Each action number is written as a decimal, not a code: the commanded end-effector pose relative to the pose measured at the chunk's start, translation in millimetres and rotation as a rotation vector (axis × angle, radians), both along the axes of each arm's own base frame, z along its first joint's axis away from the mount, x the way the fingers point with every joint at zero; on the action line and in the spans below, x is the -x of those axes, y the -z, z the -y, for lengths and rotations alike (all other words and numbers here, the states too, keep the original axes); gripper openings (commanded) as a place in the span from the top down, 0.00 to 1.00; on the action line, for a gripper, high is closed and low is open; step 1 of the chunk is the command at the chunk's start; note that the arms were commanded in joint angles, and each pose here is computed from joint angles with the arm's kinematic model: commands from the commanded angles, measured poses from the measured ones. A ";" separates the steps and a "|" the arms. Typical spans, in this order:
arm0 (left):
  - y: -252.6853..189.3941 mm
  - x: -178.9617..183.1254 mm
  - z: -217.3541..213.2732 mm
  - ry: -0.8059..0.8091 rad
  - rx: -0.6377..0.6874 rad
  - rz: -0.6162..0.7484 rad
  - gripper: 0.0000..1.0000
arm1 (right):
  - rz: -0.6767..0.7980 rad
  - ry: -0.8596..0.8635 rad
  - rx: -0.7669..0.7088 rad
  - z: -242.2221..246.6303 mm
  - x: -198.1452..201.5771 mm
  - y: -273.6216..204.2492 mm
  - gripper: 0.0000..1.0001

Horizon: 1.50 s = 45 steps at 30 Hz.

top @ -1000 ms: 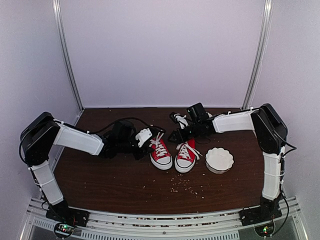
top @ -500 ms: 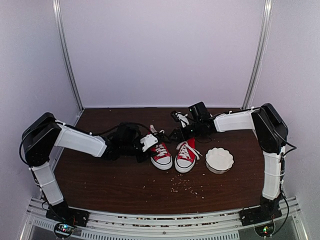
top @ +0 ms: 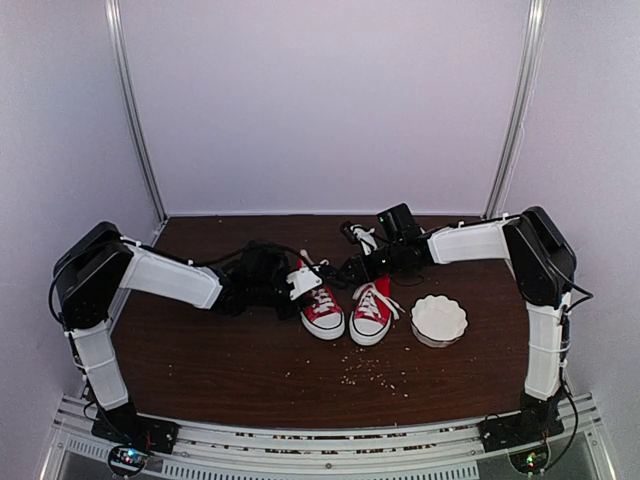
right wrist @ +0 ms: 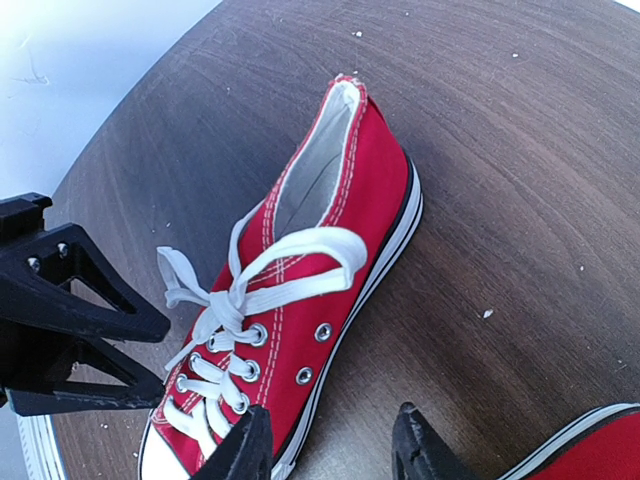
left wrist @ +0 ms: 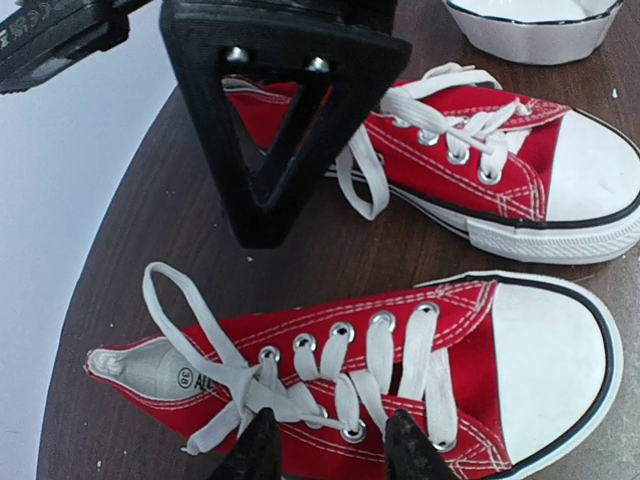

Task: Tie the shoes
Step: Pull the crossed shoelace on the shoe.

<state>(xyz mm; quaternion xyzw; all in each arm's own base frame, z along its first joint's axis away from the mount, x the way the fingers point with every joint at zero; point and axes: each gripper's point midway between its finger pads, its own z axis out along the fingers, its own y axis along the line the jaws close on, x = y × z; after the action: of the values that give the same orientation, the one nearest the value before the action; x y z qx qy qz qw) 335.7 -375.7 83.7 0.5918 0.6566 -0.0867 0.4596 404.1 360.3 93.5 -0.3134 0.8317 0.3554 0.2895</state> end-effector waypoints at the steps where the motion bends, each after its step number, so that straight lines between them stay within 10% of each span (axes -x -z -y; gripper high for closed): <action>1: 5.3 0.9 4.6 0.038 -0.021 -0.010 0.63 | 0.015 0.000 -0.032 -0.3 -3.3 -12.3 0.60; 17: -2.3 -20.0 3.3 -0.068 -0.006 0.058 0.70 | -0.003 -0.032 -0.053 -3.9 1.8 -12.9 0.62; 25: 4.3 -14.1 9.8 -0.027 0.000 0.025 0.99 | -0.008 -0.034 -0.052 -4.6 1.7 -12.5 0.62; 45: 12.2 21.9 -17.6 -0.056 0.037 -0.098 1.00 | -0.030 0.018 -0.285 -37.4 -9.4 -32.2 0.58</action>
<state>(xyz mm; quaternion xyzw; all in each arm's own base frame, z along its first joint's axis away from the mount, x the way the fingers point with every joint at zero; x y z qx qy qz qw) 320.6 -355.6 58.5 0.5691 0.6949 -0.0936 0.4295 409.0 387.6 127.9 -0.2698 0.7870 0.4551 0.3173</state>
